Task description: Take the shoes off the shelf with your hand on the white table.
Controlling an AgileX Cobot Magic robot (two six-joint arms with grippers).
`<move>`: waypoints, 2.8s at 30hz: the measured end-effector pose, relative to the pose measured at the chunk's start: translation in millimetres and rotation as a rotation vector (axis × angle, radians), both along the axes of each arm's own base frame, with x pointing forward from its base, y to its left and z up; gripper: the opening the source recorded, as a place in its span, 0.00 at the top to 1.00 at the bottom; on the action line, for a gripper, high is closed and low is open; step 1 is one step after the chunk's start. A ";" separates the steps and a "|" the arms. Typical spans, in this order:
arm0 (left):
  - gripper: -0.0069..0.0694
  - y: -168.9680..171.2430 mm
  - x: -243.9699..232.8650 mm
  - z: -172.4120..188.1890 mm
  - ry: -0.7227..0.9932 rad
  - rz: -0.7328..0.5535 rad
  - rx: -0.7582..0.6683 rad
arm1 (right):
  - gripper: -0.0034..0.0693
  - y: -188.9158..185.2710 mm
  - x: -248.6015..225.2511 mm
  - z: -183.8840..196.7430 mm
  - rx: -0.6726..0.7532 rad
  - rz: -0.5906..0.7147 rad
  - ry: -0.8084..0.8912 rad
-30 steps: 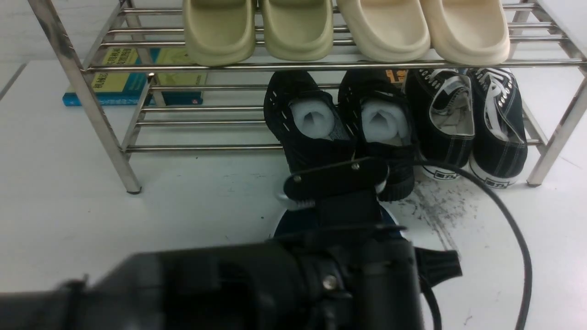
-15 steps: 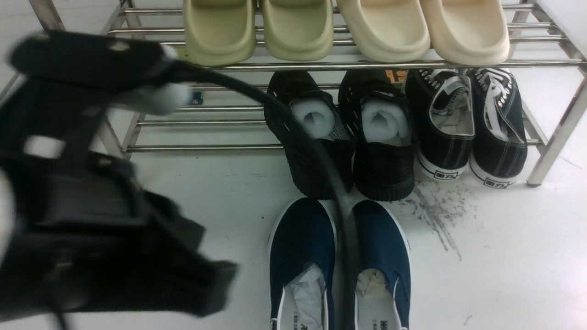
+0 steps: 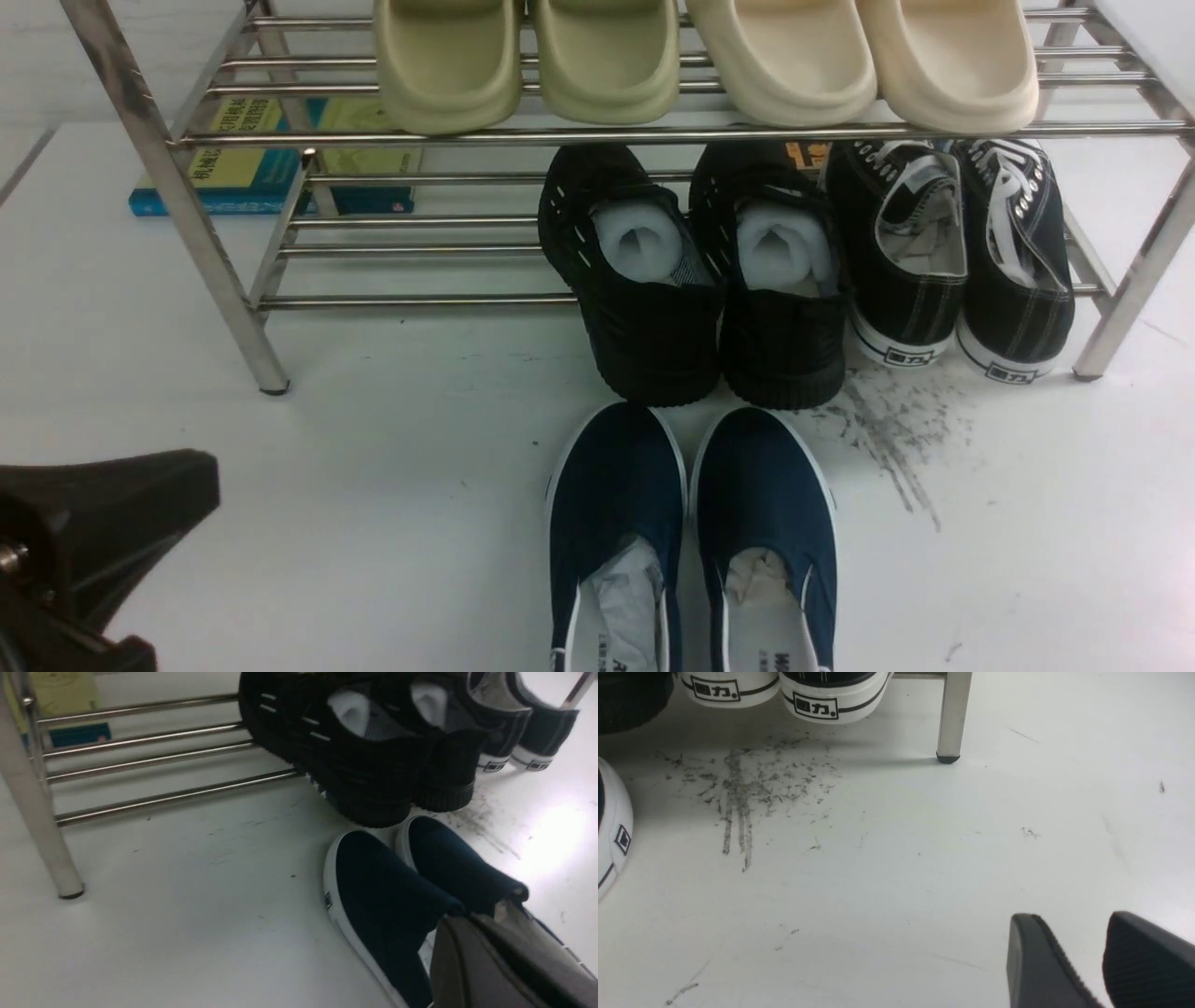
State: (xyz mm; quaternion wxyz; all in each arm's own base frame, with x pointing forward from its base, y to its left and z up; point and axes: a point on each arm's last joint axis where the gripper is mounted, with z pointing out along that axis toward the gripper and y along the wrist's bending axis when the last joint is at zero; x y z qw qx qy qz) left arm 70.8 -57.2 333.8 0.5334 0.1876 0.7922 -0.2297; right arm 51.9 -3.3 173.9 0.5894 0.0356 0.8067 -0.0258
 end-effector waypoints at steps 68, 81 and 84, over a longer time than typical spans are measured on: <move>0.84 57.6 -3.2 -151.9 -0.144 0.593 0.126 | 0.62 0.0 0.0 0.0 0.000 0.000 0.000; 0.82 63.1 -18.0 -159.6 -0.055 0.721 -0.005 | 0.62 0.0 0.0 0.0 0.000 0.000 0.000; 0.82 63.1 -18.0 -159.6 -0.057 0.718 0.002 | 0.62 0.0 0.0 0.0 0.000 0.000 0.000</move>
